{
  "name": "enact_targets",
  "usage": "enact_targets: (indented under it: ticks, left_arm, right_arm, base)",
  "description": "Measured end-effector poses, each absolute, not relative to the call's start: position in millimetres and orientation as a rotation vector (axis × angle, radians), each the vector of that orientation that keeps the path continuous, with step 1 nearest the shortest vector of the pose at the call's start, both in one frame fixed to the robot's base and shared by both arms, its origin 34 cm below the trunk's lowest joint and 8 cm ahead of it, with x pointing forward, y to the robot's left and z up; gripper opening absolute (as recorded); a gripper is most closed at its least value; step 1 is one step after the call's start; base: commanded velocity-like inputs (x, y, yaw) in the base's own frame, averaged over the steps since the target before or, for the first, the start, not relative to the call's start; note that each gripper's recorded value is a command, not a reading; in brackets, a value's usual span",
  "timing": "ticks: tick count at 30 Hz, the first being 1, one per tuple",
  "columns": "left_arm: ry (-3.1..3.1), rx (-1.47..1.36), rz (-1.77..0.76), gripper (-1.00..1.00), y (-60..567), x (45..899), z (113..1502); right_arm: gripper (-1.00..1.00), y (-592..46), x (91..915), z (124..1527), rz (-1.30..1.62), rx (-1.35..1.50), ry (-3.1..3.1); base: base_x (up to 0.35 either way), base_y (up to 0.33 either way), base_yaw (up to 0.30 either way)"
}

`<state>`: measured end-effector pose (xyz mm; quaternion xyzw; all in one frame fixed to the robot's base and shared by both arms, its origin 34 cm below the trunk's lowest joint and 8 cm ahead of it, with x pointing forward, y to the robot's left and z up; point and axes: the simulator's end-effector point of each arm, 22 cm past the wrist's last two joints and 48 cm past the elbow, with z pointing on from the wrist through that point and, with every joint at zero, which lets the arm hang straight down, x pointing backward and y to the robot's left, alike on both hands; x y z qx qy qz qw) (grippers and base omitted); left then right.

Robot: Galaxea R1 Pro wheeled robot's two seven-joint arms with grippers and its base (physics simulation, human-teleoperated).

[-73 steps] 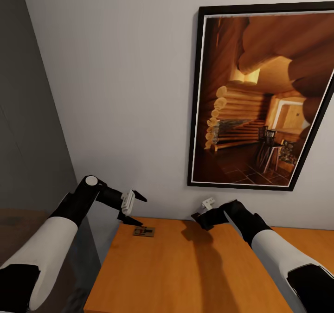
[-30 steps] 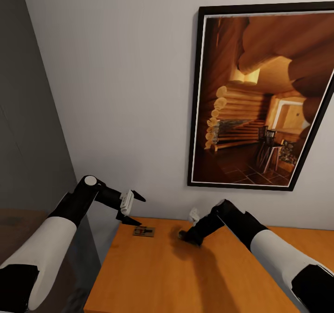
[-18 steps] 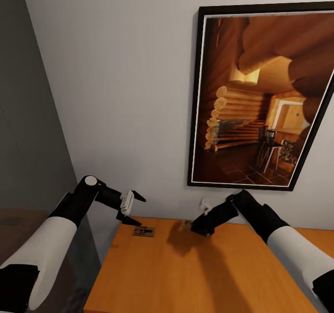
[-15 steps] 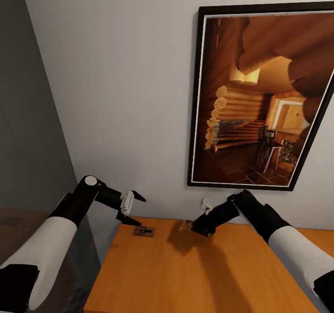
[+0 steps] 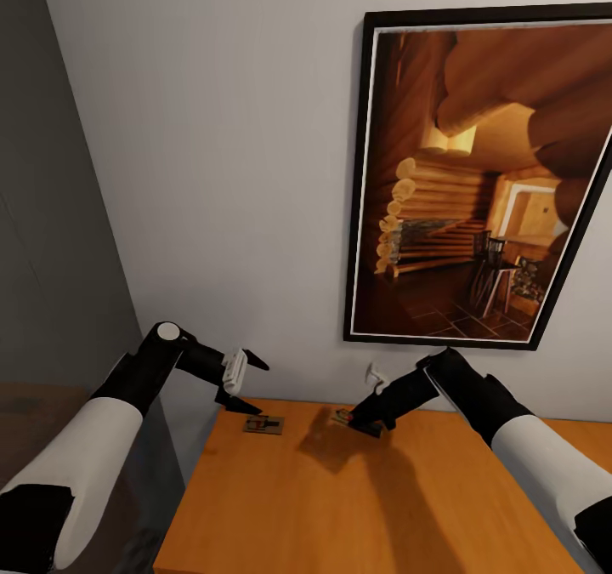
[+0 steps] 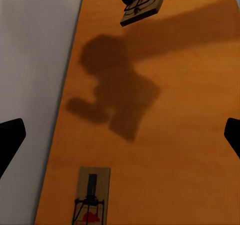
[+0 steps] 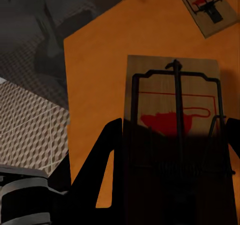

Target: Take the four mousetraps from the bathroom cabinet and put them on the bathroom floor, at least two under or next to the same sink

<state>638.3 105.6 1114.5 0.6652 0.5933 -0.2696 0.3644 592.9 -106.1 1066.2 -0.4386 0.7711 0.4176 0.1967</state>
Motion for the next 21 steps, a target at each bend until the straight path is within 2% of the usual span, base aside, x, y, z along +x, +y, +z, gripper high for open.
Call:
enact_targets:
  ticks: [21]
  left_arm:
    - [1.526,1.711,-0.694,1.00,105,638,1115]
  right_arm:
    - [-1.00,-118,613,1083,1.166,-1.110,2.136]
  base:
    - [0.000,0.000,0.000]
